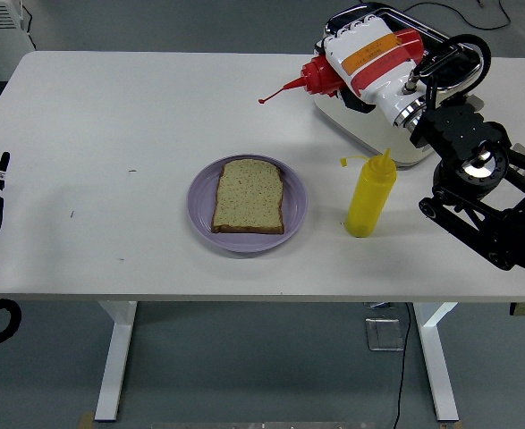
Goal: Pick up the cup,pour liquid into bread,place the cup on the desk
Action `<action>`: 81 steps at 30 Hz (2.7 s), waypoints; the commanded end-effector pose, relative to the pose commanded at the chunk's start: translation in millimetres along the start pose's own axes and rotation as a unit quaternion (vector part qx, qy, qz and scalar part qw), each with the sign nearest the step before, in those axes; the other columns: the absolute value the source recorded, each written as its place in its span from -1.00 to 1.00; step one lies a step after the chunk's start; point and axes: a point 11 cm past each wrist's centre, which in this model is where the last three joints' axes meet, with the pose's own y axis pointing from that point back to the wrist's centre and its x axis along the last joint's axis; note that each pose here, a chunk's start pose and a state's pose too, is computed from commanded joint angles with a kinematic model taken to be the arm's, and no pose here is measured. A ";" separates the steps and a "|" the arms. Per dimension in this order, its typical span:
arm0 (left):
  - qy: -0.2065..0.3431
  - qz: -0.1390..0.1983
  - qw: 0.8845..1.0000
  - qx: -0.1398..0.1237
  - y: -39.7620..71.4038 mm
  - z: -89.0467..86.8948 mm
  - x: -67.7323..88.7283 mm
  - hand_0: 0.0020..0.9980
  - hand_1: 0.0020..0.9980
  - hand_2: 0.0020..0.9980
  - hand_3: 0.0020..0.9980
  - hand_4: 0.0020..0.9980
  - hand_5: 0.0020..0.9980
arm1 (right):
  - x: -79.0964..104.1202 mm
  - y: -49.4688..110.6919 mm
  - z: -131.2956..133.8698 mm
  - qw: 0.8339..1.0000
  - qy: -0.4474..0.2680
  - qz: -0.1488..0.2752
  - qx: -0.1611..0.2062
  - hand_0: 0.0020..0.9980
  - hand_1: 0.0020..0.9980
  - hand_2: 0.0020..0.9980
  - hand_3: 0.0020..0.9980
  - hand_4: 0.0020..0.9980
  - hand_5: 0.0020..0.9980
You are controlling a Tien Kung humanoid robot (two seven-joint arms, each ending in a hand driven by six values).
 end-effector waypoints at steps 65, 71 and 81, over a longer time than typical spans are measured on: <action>0.000 0.003 1.000 -0.005 -1.4 3.9 1.0 0.60 0.58 0.64 0.45 0.05 1.00 | 84.6 39.4 96.3 0.895 -0.376 0.175 -0.164 -0.80 -0.77 -0.52 -0.34 -0.33 -0.73; -0.001 0.004 1.000 -0.003 -0.9 2.3 1.4 0.60 0.58 0.64 0.45 0.04 1.00 | 78.3 71.3 141.3 0.812 -0.491 0.198 -0.245 -0.79 -0.76 -0.53 -0.34 -0.32 -0.75; -0.002 0.004 1.000 0.001 -0.4 -0.4 1.7 0.60 0.58 0.64 0.45 0.04 1.00 | 30.8 103.0 162.3 0.675 -0.642 0.187 -0.310 -0.78 -0.77 -0.53 -0.34 -0.31 -0.75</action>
